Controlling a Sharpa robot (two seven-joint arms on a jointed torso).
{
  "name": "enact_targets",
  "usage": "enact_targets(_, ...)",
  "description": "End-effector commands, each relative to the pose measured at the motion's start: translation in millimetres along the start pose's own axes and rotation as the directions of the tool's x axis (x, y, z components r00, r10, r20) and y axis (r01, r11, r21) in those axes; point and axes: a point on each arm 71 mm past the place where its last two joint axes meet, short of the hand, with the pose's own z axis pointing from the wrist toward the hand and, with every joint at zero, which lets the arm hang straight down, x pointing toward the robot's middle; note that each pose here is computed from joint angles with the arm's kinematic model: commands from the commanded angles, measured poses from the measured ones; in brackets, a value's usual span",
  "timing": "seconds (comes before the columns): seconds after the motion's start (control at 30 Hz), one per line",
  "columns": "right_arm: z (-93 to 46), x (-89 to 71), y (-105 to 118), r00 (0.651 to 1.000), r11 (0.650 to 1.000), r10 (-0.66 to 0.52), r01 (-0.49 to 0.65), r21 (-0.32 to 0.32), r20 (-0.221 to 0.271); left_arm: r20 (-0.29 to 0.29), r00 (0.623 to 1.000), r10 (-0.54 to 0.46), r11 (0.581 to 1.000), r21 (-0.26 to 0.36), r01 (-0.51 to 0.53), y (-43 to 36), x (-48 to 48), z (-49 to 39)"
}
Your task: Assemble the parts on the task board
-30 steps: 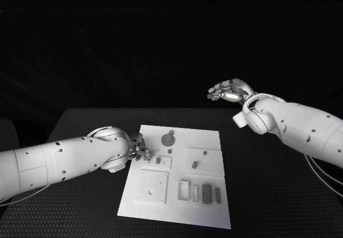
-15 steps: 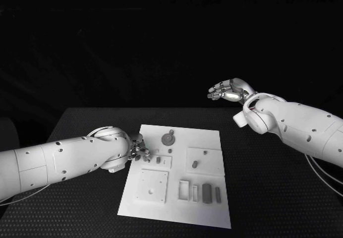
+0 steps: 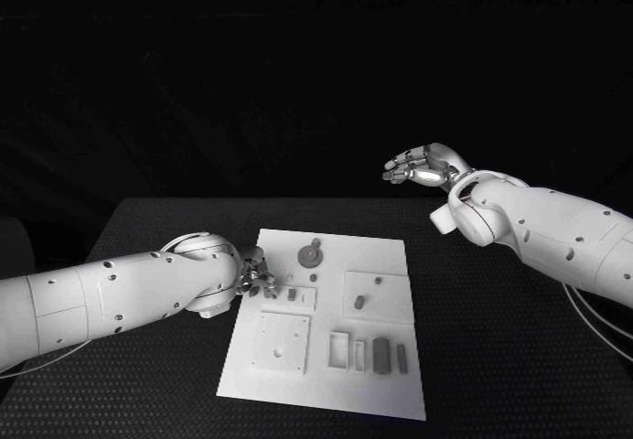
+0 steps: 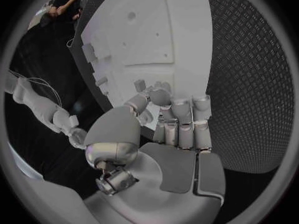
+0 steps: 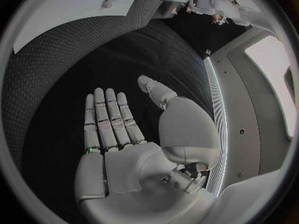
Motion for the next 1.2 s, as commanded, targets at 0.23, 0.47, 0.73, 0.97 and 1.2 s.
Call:
enact_targets(0.23,-0.3,1.1,0.8,1.000,1.000,0.004,-0.004,-0.007,-0.015,-0.013,1.000,0.028,1.000,0.004,-0.028,-2.7,8.3,2.8)
enact_targets(0.47,-0.4,1.3,1.0,1.000,1.000,0.004,-0.004,-0.007,-0.016,0.009,0.999,0.035,0.999,0.013,-0.035,-4.8,9.1,3.5)
enact_targets(0.73,-0.5,0.6,0.5,1.000,1.000,0.004,-0.004,-0.007,-0.014,0.019,0.999,0.027,0.999,0.019,-0.027,-4.1,9.1,1.7)
enact_targets(0.97,-0.6,0.3,0.2,1.000,1.000,0.004,-0.004,-0.006,-0.014,0.043,0.999,0.019,0.999,0.026,-0.020,-3.5,8.0,0.1)
enact_targets(1.2,-0.7,0.2,0.1,1.000,1.000,0.004,-0.004,-0.006,-0.015,0.049,0.998,0.039,0.999,0.031,-0.041,-5.0,9.6,-0.6)
